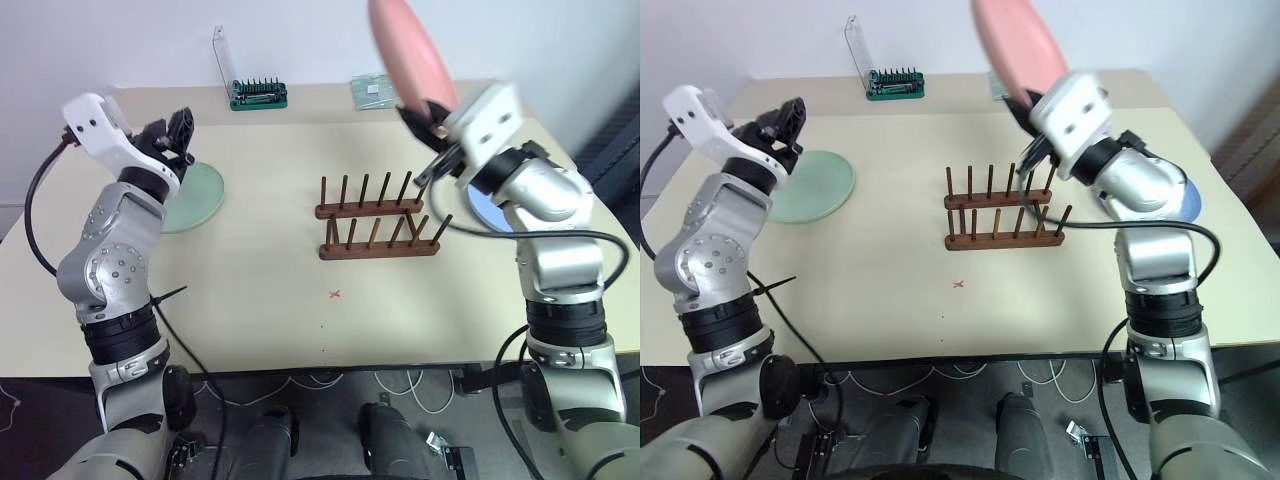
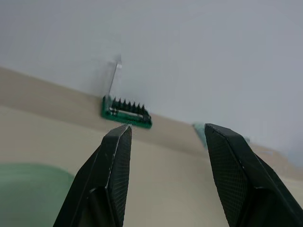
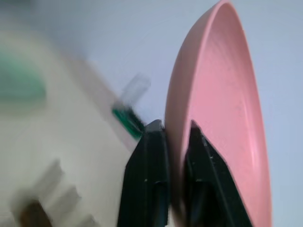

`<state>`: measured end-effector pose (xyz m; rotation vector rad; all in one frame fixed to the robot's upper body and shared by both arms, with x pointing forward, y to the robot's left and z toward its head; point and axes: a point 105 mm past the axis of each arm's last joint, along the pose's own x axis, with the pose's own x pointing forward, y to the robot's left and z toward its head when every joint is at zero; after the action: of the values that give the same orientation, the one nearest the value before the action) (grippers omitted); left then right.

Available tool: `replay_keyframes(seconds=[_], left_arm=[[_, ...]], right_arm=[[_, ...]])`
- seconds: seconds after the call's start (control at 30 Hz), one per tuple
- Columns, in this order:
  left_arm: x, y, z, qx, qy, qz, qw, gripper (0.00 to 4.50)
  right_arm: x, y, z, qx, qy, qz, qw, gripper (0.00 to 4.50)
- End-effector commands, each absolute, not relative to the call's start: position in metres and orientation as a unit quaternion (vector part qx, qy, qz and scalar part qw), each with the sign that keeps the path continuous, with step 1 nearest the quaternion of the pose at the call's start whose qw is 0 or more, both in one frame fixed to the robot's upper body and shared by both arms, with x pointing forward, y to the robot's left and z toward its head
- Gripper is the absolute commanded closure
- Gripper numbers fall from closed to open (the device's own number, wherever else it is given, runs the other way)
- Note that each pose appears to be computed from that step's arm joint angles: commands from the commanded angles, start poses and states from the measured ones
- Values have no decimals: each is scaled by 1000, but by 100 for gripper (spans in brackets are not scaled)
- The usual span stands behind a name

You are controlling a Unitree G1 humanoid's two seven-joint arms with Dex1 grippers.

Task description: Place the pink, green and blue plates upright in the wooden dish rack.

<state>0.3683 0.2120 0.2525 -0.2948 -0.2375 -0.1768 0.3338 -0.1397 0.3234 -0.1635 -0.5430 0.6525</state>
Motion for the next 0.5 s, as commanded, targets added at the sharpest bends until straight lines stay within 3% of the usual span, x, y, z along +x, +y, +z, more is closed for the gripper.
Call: replay_keyframes(seconds=[0.03, 0.27, 0.5], left_arm=[[353, 192, 213, -108, -78, -176, 975, 203], [334, 160, 189, -140, -42, -272, 951, 203], [331, 149, 187, -144, -36, -297, 943, 203]], right_arm=[[307, -162, 334, 113, -244, 355, 896, 450], [317, -188, 306, 194, -163, 301, 919, 450], [322, -198, 284, 233, -116, 290, 921, 450]])
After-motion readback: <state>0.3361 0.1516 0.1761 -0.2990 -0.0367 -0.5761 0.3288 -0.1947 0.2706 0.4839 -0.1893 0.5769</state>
